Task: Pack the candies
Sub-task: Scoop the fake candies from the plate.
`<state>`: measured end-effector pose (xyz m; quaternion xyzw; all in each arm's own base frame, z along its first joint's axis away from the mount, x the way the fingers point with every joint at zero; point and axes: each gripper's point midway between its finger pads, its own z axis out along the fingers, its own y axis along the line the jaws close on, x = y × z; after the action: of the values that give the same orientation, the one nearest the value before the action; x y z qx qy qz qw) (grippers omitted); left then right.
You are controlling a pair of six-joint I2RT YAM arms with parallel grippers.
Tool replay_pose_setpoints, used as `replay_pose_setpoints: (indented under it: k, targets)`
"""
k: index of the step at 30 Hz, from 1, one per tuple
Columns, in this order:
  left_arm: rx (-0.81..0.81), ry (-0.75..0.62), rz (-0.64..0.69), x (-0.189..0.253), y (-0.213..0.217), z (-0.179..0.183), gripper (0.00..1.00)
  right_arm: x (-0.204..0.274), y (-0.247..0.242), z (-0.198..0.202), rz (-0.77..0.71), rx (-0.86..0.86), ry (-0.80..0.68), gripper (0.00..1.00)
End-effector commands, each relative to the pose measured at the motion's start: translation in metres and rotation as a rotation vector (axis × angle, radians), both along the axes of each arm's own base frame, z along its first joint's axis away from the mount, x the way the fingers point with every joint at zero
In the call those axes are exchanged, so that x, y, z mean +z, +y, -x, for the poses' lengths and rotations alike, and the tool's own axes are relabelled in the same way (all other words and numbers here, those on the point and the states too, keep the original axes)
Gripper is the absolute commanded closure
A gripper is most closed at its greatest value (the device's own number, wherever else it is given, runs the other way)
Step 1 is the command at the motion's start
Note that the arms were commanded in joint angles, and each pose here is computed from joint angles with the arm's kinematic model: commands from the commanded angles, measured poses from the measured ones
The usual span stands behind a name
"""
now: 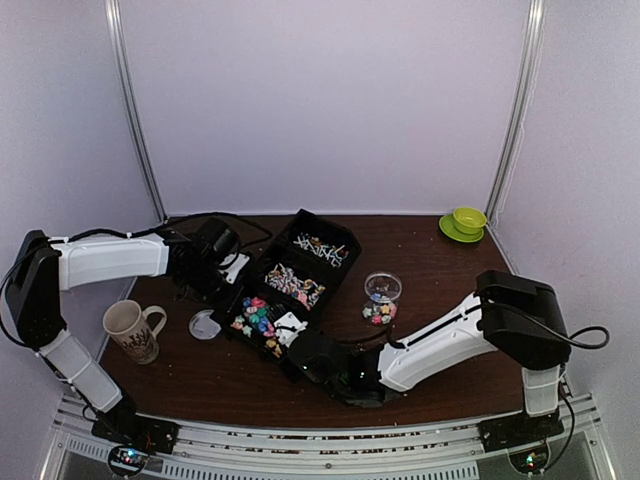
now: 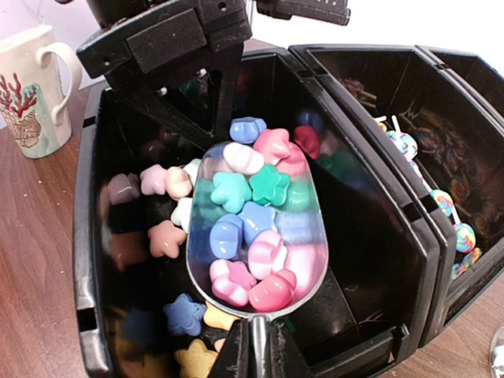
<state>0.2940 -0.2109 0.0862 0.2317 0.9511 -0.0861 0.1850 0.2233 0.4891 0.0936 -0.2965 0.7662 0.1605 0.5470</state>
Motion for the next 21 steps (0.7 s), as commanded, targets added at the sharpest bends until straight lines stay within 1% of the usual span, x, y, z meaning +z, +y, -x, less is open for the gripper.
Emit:
replay_pose_setpoints:
  k: [1, 9, 21]
  targets:
    - [-0.018, -0.101, 0.212, 0.053, -0.035, -0.024, 1.00, -0.010, -0.037, -0.017, 0.061, -0.124, -0.040, 1.00]
    - [-0.006, -0.097, 0.207, 0.051, -0.032, -0.025, 1.00, -0.005, -0.043, -0.011, 0.031, -0.119, -0.060, 1.00]
    - [0.008, -0.090, 0.202, 0.049, -0.028, -0.027, 1.00, 0.009, -0.052, 0.002, -0.047, -0.098, -0.130, 1.00]
